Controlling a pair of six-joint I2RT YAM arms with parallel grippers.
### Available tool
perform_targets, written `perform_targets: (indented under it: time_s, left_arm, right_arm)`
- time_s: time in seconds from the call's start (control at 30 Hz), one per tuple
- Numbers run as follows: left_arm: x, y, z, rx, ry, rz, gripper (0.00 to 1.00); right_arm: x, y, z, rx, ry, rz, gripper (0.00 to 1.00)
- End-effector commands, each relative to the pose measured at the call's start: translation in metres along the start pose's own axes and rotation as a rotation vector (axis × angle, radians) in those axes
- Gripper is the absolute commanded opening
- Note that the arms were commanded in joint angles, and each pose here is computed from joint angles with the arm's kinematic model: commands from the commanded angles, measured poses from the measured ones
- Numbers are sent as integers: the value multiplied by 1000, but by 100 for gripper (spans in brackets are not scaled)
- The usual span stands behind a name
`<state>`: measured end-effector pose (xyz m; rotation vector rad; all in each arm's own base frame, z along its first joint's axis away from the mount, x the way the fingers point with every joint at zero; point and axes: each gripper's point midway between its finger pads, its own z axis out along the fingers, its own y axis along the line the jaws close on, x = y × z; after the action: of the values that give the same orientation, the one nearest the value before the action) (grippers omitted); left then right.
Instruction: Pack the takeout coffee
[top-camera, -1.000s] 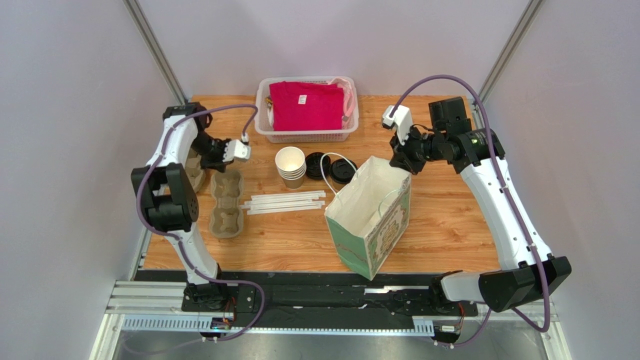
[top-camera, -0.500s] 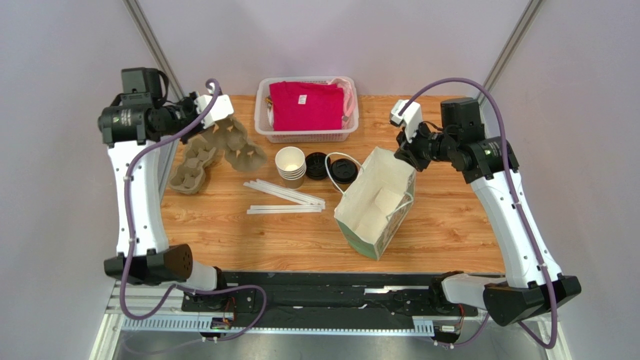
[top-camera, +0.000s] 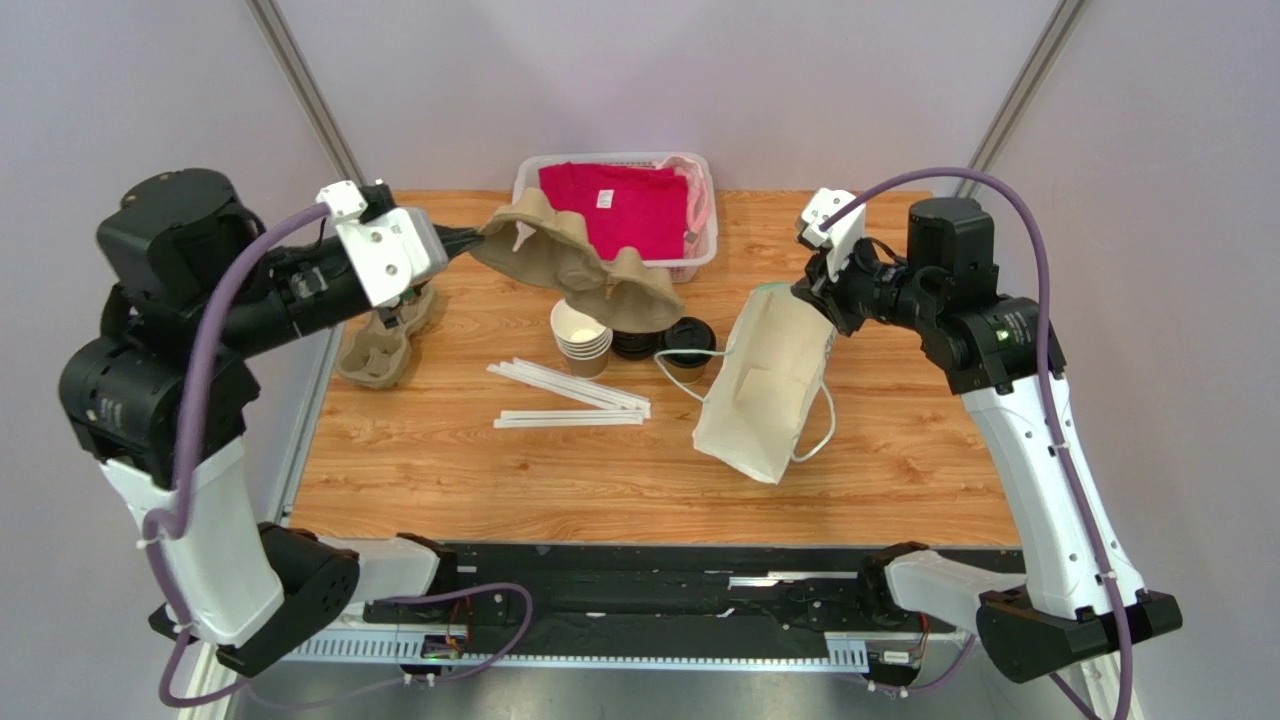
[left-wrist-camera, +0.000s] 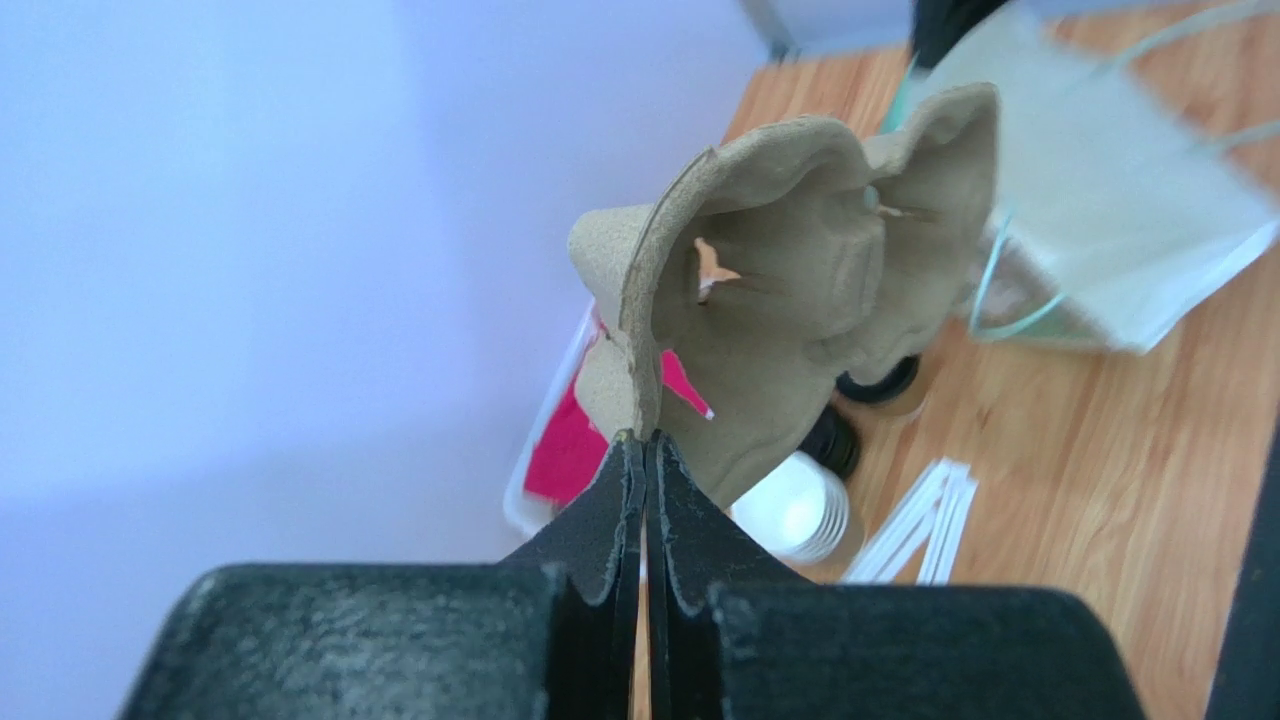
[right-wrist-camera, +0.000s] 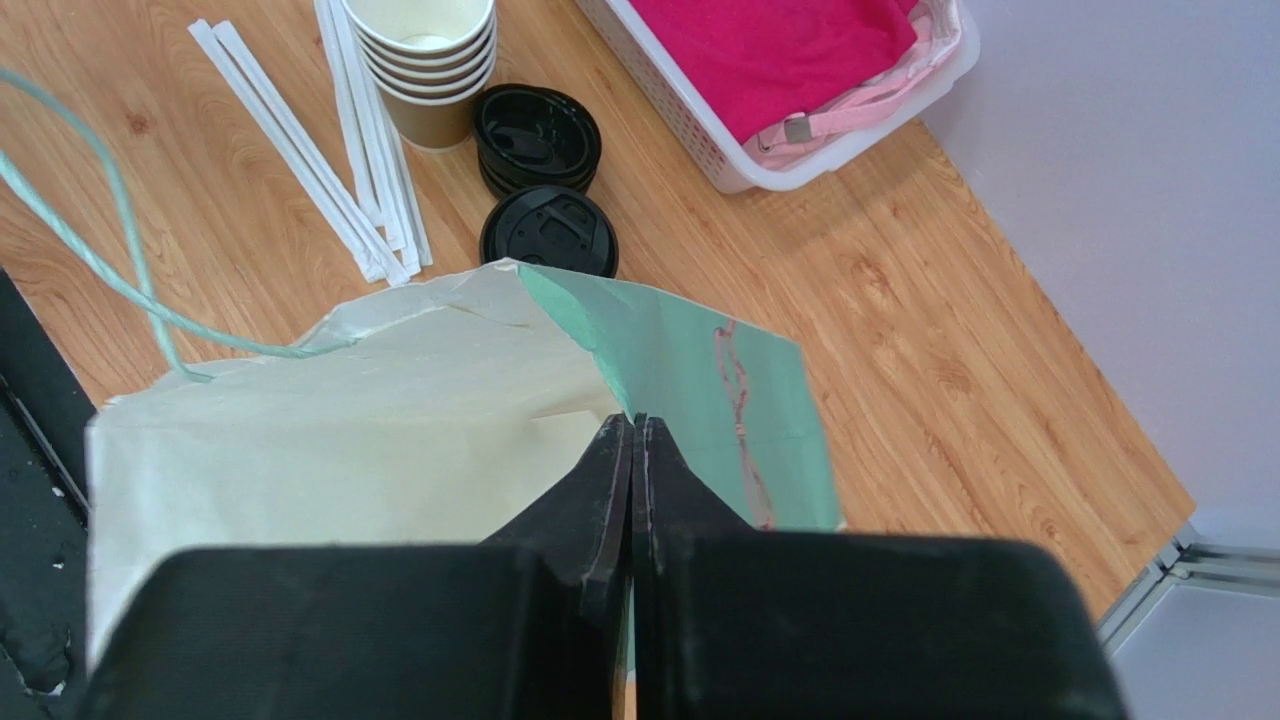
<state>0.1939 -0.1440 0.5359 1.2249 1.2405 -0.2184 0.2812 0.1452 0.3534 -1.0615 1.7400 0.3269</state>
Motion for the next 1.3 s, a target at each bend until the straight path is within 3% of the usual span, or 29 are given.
perform_targets:
  time_s: [0.0,0.17,0.53,0.93,1.27]
  left_arm:
    - [-37,-1,15,5,-105,-106,0]
    - [-61,-30,39,120,-166,-63,0]
    - [-63,-85,107,207,-70,171,0]
    - [-51,-128,129,216,64,559,0]
    - [-48,-134,133,220,106,611,0]
  right_arm:
    - [-24,1,-7,13,-84,-18,0]
    - [-24,7,-5,0,-84,8,0]
    - [-25,15,-11,-15,-88,59,0]
    - [-20,37,-14,-88,-102,152,0]
    - [-22,49,-15,-145,-107,215,0]
